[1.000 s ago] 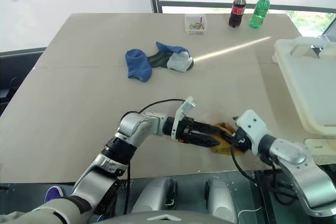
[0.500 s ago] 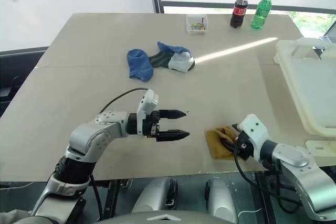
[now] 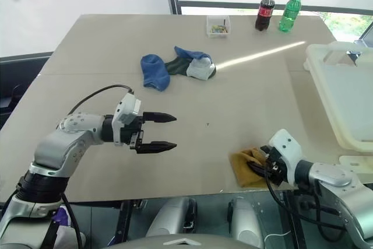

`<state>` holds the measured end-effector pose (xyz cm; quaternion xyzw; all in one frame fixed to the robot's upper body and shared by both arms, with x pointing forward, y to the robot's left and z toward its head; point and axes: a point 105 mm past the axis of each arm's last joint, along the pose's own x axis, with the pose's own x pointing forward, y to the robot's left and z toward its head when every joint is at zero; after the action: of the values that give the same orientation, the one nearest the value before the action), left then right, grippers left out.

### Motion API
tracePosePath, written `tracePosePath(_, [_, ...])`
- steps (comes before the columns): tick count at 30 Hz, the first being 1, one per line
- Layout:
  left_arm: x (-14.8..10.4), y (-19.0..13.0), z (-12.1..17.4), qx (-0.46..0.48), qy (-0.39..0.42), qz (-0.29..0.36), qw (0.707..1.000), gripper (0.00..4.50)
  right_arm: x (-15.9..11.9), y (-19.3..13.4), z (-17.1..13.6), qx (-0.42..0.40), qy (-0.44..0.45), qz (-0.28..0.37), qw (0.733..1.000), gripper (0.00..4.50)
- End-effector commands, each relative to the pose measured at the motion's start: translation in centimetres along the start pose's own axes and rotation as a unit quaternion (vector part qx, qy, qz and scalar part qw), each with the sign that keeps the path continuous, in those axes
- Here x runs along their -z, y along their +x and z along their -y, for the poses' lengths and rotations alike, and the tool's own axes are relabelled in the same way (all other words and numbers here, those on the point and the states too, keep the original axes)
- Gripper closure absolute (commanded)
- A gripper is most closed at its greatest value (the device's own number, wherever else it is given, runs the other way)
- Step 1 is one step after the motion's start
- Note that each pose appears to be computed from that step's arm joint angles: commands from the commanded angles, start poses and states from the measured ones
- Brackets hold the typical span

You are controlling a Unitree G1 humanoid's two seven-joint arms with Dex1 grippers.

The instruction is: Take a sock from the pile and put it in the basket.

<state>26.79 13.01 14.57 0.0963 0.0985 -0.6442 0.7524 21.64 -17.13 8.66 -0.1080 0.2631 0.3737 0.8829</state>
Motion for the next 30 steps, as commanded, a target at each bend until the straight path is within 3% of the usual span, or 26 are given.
tracePosePath(1, [-1.9, 0.8, 0.7, 0.031, 0.037, 0.021, 0.999, 0.0, 0.5, -0.3, -1.1, -0.026, -0.013, -0.026, 0.999, 1.14])
tracePosePath(7, [-2.3, 2.0, 1.7, 0.068, 0.055, 0.019, 0.996, 0.0, 4.1, 0.7, -1.6, -0.05, -0.034, -0.108, 0.992, 1.14])
tracePosePath(9, [-2.3, 2.3, 1.7, 0.072, 0.06, 0.018, 0.995, 0.0, 5.1, 0.8, -1.5, -0.054, -0.056, -0.133, 0.988, 1.9])
tracePosePath(10, [-2.3, 2.4, 1.7, 0.073, 0.062, 0.017, 0.995, 0.0, 5.4, 0.9, -1.4, -0.056, -0.065, -0.14, 0.986, 2.55])
tracePosePath(12, [-2.4, 2.5, 1.6, 0.072, 0.064, 0.019, 0.995, 0.0, 5.7, 1.2, -1.2, -0.053, -0.077, -0.143, 0.985, 3.12])
tracePosePath(16, [-2.6, 2.8, 1.6, 0.063, 0.059, 0.03, 0.996, 0.0, 3.5, 2.8, 0.2, -0.03, -0.066, -0.089, 0.993, 4.47])
tracePosePath(24, [-3.1, 3.2, 1.7, 0.046, 0.062, 0.046, 0.996, 0.0, -2.0, 5.8, 4.6, 0.045, 0.008, 0.032, 0.998, 4.47])
tracePosePath(30, [-3.8, 4.0, 1.4, 0.016, 0.07, 0.069, 0.995, 0.0, -6.6, 4.7, 6.5, 0.069, 0.106, 0.152, 0.98, 4.47])
